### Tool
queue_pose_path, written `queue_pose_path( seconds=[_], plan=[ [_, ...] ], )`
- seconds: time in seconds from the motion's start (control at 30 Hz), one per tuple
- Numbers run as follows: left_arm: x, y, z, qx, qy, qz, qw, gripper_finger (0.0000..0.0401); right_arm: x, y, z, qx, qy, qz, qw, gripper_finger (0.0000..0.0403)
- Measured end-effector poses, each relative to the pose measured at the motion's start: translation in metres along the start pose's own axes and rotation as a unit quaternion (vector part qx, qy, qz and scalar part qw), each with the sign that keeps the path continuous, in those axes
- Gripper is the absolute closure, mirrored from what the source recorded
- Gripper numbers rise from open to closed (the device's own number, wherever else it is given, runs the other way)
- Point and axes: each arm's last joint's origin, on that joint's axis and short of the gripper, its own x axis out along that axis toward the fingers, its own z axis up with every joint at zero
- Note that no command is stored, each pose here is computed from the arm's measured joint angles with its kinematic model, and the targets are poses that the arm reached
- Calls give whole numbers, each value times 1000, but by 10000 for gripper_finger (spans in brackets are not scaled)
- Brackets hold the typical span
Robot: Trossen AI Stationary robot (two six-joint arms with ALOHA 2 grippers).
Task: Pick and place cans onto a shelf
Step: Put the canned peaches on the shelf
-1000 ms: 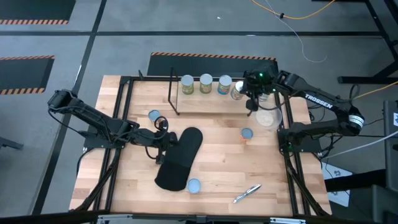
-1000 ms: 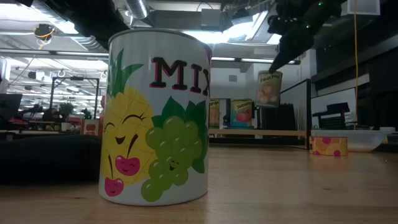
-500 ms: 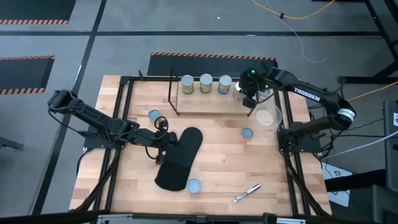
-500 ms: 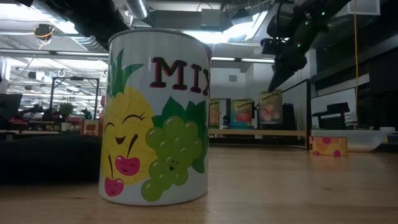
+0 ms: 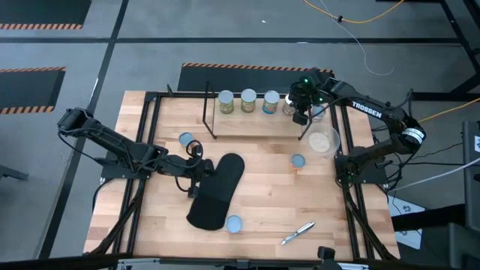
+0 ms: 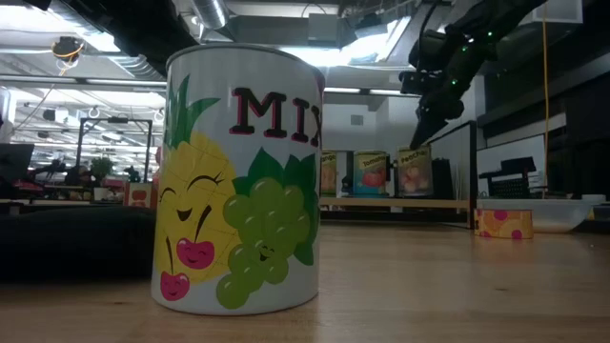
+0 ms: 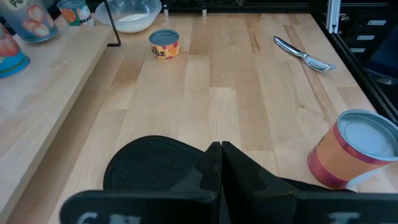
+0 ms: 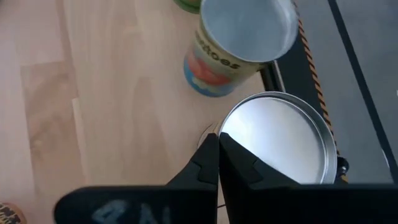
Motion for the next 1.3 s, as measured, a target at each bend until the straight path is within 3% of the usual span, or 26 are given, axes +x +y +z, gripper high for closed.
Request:
queue_pose_path(
  seconds=[0.3, 0.6, 1.3],
  plan=[
    [0, 0, 0, 0, 0, 0, 1000, 400, -1, -10, -5, 16, 0, -12, 1000, 396],
    [0, 0, 0, 0, 0, 0, 1000, 399, 9, -12, -7, 24, -5, 27, 999, 396],
    [0, 0, 0, 0, 0, 0, 1000, 398, 12, -12, -7, 26, -2, 29, 999, 381]
  ],
)
